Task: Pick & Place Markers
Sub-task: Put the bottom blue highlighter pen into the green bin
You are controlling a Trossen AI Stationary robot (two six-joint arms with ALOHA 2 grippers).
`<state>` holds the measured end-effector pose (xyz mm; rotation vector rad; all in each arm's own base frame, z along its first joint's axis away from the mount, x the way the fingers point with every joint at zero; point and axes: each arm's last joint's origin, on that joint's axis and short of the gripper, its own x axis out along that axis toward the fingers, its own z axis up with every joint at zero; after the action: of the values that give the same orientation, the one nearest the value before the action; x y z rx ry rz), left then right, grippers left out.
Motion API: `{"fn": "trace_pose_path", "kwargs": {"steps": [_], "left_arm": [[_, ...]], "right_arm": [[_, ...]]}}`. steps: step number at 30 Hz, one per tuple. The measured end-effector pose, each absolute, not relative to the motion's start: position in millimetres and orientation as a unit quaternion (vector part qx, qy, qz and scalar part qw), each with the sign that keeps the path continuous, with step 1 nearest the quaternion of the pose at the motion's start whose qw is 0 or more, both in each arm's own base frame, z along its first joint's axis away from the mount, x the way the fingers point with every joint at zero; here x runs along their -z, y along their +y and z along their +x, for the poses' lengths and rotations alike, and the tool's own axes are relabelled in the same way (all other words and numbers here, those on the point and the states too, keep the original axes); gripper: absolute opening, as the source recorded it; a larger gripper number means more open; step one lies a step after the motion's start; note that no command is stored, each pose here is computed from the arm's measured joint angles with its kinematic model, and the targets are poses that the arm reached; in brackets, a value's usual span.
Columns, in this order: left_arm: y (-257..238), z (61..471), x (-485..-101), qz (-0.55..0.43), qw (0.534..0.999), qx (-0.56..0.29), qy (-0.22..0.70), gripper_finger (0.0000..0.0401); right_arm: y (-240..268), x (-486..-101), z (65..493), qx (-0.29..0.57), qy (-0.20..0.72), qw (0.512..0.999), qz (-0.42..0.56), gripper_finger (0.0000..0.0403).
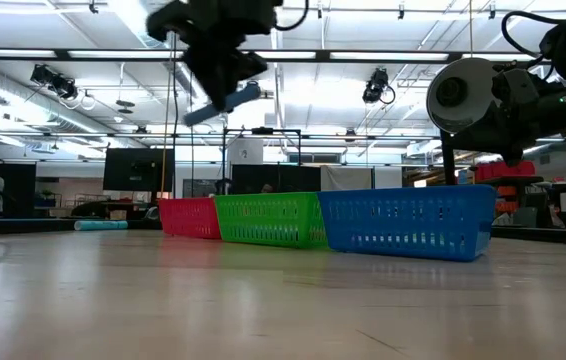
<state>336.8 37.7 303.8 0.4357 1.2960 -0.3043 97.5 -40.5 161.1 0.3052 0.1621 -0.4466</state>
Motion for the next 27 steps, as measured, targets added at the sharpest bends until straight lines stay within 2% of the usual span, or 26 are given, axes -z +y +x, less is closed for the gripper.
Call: {"fn": "trace_pose_path", "kwargs": {"steps": [9,17,27], "left_arm": [[51,371,-305,0.26,0.757,0.174,0.574,0.0064],[54,384,-307,0.268,0.762,0.173,0.563,0.0064],[51,397,-252,0.234,0.742,0.193,0.598,0.0064]], "right_arm": [[-41,-161,97,0.22,0.08,0.96,0.151,0.0],[-41,-161,97,0.22,0.08,0.96,0.151,0.0],[-41,-161,97,0.22,0.08,0.96,0.151,0.0]]}}
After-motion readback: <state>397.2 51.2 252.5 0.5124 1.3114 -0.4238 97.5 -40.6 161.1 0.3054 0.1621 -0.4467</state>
